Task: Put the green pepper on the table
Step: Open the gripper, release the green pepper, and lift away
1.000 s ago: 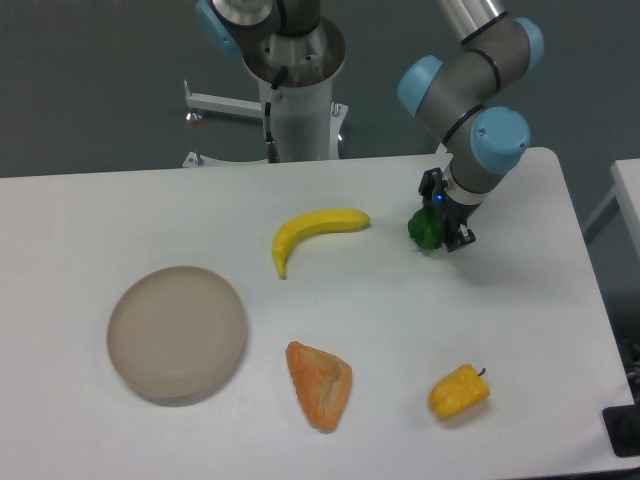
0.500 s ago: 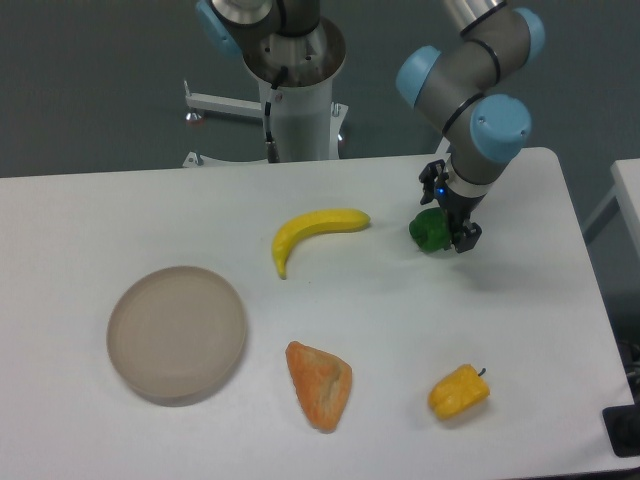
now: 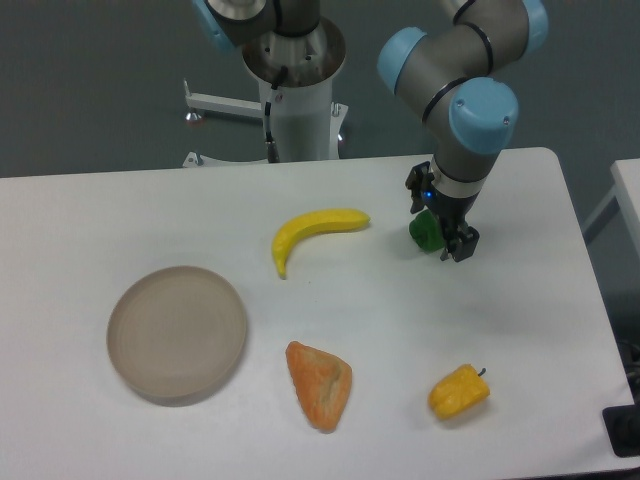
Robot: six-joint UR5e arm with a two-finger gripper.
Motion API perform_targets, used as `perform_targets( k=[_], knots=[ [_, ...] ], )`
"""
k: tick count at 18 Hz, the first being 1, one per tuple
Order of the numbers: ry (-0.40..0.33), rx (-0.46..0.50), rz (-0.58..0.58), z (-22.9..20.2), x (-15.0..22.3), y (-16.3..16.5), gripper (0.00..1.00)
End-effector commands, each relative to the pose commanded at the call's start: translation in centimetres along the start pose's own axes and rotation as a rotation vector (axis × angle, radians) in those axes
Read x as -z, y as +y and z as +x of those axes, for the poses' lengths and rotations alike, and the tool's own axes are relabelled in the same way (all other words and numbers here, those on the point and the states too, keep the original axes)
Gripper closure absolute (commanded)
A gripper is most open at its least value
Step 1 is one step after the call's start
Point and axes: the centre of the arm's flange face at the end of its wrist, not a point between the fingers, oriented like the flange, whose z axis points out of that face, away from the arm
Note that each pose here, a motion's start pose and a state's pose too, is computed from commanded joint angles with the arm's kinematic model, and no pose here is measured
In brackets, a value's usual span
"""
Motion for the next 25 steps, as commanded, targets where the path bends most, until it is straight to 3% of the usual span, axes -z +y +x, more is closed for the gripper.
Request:
perform_targets(
  k=[3, 7, 25],
  knots=[
    [-0.002, 0.049, 0.009, -0.9, 1.0, -0.8, 0.00],
    [0.005, 0.031, 0.010, -1.0, 0.3, -2.1, 0.00],
    [0.023, 0.019, 0.025, -0.1, -1.7, -1.9, 0.00]
  ],
)
